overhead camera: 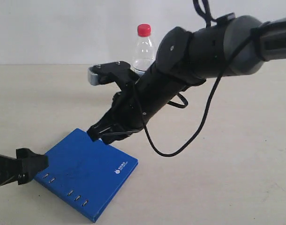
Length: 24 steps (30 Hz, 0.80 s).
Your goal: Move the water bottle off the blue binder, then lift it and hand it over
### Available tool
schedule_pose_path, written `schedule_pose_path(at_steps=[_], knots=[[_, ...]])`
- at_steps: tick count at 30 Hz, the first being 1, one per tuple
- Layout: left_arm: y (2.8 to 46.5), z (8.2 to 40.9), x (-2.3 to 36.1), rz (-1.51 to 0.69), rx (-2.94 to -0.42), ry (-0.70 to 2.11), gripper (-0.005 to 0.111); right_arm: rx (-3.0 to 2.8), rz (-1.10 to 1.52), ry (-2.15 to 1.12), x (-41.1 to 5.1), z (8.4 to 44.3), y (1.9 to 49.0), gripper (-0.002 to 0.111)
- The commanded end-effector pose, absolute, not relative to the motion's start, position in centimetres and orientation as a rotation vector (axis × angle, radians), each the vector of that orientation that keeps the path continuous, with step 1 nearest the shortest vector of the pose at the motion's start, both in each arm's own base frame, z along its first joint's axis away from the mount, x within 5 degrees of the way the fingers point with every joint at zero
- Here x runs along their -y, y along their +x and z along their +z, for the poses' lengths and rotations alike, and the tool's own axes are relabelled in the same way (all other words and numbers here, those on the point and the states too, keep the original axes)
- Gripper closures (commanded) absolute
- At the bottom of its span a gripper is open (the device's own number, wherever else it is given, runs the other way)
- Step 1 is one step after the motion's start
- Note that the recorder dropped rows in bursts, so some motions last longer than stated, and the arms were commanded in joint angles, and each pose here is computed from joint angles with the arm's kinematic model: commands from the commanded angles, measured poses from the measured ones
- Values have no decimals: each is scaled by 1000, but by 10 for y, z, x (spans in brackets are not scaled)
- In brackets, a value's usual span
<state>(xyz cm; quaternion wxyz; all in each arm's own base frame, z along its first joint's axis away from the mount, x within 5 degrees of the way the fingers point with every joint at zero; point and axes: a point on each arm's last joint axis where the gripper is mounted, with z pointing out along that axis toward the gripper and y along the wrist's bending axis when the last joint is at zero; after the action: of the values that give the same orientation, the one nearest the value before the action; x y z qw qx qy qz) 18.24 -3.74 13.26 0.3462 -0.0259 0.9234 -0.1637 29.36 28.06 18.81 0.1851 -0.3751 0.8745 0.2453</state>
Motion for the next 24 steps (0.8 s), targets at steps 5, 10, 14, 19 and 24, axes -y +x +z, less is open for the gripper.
schedule_pose_path(at_steps=[5, 10, 14, 19, 24], knots=[[153, 112, 33, -392, -2544, -63, 85, -2517, 407, -1023, -268, 151, 327, 108], [156, 116, 60, -763, -2490, 124, 102, -2455, 329, -947, -268, 143, 340, 108], [180, 90, 48, -539, -2693, 50, 102, -2559, 234, -988, -268, 135, 346, 108], [184, 83, 53, -615, -2717, 71, 102, -2569, 184, -974, -265, 135, 348, 108], [211, 91, 51, -541, -2743, 62, 102, -2656, 165, -1001, -262, 125, 342, 108]])
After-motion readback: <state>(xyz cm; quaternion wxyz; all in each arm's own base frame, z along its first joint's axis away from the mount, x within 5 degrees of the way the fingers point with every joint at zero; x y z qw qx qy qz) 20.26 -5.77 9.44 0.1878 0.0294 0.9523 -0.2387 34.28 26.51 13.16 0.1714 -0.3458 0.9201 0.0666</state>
